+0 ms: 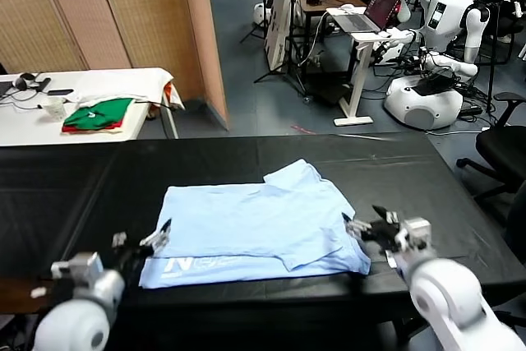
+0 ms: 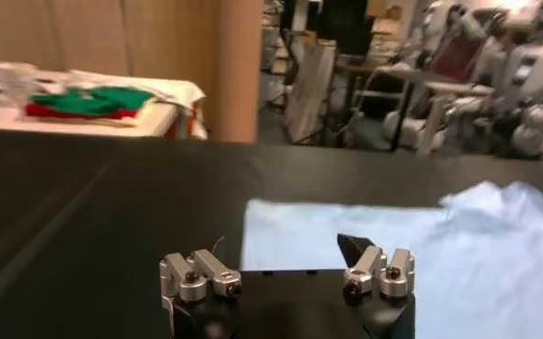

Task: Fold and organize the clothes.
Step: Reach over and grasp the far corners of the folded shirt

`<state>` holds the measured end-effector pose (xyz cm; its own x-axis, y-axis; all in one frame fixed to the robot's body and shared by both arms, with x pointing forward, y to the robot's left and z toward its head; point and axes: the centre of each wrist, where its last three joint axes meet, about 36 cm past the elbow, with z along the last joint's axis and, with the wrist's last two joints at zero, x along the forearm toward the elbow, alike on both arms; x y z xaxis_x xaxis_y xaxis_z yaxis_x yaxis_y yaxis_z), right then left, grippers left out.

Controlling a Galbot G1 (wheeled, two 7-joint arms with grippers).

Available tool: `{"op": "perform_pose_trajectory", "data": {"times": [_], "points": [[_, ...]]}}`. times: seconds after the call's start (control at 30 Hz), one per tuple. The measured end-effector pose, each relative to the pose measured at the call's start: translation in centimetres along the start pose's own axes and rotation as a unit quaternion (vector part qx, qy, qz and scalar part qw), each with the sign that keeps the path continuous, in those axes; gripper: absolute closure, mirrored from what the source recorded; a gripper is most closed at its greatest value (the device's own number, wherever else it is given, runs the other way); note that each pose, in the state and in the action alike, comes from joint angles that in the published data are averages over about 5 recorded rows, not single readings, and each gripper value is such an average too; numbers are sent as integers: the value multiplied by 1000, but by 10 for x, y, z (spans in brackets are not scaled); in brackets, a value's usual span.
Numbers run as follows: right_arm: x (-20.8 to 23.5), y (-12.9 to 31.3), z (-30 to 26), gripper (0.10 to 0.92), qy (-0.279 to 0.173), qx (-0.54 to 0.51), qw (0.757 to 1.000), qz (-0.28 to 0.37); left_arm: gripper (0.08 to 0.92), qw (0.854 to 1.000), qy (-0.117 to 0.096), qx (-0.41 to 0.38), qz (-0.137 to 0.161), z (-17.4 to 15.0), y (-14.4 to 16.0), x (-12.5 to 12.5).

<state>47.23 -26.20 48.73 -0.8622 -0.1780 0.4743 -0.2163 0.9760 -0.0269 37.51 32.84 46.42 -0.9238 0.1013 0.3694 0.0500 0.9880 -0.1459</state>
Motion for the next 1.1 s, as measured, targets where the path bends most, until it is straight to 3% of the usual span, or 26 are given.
{"op": "perform_pose_trajectory", "data": {"times": [0.37,0.8,0.93,1.03,1.1], "points": [[-78,2,-19,115,17,14,1000,-19,92,999,55,-2,2,-23,38,-76],[-129,-1,-24,128,46,11,999,-18,92,996,85,-9,-11,-16,51,-128],[-136,0,-22,194,54,13,998,-19,92,996,92,-8,-9,-15,51,-135],[-140,1,-23,299,56,14,998,-23,100,996,94,-9,-4,-14,50,-140],[-142,3,-24,409,57,15,998,-27,156,996,94,-10,-2,-14,50,-143]]}}
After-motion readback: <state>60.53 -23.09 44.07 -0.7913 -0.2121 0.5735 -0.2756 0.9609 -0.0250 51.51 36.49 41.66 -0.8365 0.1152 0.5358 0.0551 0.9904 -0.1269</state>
